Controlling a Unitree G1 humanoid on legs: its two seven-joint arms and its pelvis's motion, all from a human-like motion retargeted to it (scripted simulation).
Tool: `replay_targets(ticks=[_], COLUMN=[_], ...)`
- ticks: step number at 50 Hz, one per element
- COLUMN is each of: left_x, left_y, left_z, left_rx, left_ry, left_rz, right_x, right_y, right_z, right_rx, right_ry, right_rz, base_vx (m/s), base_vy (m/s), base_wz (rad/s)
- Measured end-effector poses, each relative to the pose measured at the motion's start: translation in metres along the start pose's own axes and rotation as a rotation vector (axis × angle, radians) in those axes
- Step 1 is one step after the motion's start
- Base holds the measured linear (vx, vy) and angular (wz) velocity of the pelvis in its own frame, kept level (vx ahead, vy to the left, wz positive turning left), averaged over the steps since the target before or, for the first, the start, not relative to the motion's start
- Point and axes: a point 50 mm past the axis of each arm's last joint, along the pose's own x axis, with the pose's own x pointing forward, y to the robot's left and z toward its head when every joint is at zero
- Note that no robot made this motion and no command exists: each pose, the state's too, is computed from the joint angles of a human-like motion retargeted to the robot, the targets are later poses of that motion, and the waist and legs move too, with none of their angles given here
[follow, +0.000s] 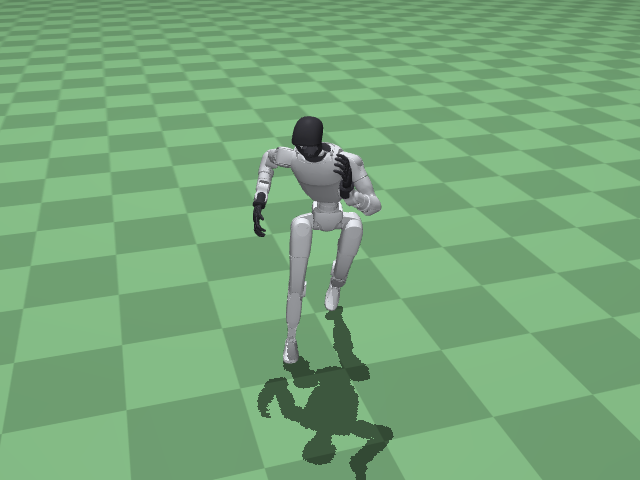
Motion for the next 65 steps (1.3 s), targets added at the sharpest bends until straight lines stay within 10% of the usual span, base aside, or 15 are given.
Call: replay_targets(ticks=[10, 18, 26, 30, 32, 38, 46, 55, 65], left_x=[-0.245, -0.232, -0.254, -0.193, -0.130, 0.010, 0.009, -0.261, -0.208], left_y=[0.076, 0.159, 0.108, 0.026, 0.004, -0.039, -0.063, 0.061, 0.145], left_z=[0.003, 0.090, 0.026, -0.054, -0.077, -0.047, -0.052, -0.011, 0.066], left_rx=[0.113, 0.463, 0.257, -0.198, 0.065, -0.030, -0.229, 0.137, 0.355], left_ry=[1.328, 1.574, 1.446, 1.057, 0.732, 0.105, 0.207, 1.320, 1.477], left_rz=[0.005, -0.034, -0.157, 0.143, -0.156, 0.046, -0.110, 0.122, -0.185], right_x=[0.099, 0.069, 0.079, 0.071, 0.045, 0.005, 0.009, 0.135, 0.058], right_y=[0.035, 0.040, 0.092, 0.110, 0.089, 0.036, 0.018, 0.095, 0.122], right_z=[0.124, 0.233, 0.153, 0.069, 0.049, 0.030, -0.001, 0.126, 0.226], right_rx=[0.194, 0.358, 0.483, 0.411, 0.395, 0.258, 0.262, 0.278, 0.516], right_ry=[-0.648, -1.193, -0.788, -0.386, -0.328, -0.150, 0.045, -0.570, -1.074], right_rz=[0.001, 0.074, 0.210, 0.101, 0.149, 0.294, 0.286, 0.102, 0.602], base_vx=[1.04, 1.21, 1.31, 1.09, 1.05, 1.11, 1.22, 1.33, 1.66], base_vy=[-0.18, 0.13, 0.32, 0.15, 0.01, -0.21, -0.51, -0.32, 0.12], base_wz=[0.32, -0.90, 0.70, 1.53, 1.77, 1.77, 0.35, -1.70, -0.33])
